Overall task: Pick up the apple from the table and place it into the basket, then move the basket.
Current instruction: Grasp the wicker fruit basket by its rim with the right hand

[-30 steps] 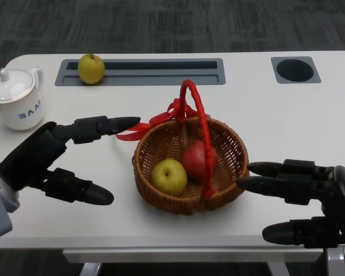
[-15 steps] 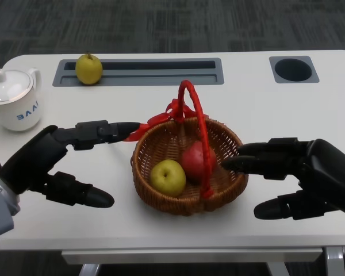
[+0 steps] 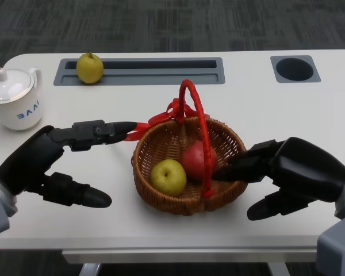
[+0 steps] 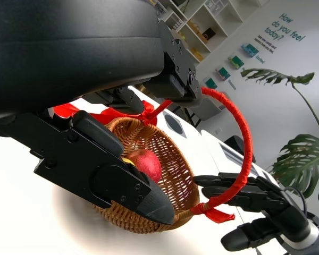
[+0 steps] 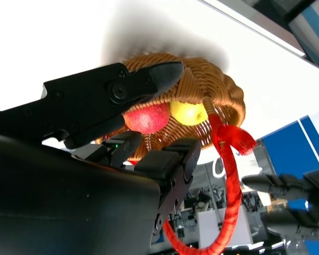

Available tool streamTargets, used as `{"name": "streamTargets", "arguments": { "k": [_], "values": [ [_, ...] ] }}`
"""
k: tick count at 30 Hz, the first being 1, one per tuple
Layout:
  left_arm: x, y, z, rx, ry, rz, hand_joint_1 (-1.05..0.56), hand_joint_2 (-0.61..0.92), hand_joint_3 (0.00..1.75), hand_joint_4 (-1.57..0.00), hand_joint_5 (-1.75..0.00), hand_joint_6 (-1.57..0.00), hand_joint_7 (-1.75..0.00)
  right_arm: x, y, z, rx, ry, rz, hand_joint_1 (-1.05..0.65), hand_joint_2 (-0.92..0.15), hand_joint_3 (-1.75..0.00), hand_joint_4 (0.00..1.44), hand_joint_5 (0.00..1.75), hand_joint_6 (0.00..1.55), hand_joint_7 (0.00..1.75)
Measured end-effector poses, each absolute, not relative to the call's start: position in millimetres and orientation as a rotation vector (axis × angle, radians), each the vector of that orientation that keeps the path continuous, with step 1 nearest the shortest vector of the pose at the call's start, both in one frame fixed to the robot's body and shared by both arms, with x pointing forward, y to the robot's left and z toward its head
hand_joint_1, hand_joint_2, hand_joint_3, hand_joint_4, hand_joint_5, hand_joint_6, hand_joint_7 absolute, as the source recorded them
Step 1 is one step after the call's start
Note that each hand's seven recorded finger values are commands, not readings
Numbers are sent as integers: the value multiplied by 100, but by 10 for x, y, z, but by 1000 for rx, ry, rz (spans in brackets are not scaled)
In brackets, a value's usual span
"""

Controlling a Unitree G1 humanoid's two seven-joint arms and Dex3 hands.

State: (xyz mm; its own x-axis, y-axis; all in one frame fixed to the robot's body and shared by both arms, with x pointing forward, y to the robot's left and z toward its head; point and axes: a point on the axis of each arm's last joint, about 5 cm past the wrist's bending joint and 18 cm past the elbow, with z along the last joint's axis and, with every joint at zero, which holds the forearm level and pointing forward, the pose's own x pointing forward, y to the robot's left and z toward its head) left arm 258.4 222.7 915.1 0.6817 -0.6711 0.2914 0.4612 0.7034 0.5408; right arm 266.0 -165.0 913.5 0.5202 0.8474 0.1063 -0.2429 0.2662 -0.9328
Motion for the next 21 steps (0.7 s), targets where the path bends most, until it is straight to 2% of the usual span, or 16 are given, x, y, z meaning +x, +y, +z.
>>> {"name": "streamTargets", "arguments": {
  "k": [7,21],
  "values": [
    [2562,2236,9132,450,-496,-657,-74,74,0,-61,-1,-52,0,2803,-1559,9145,-1189,-695,901,-67,-87,0,70,1,63,0],
    [2541,2208,9130,445,-521,-656,-75,74,0,-65,-2,-55,-1,3018,-1451,9108,-1395,-710,975,-70,-86,0,77,2,69,1]
  ]
}}
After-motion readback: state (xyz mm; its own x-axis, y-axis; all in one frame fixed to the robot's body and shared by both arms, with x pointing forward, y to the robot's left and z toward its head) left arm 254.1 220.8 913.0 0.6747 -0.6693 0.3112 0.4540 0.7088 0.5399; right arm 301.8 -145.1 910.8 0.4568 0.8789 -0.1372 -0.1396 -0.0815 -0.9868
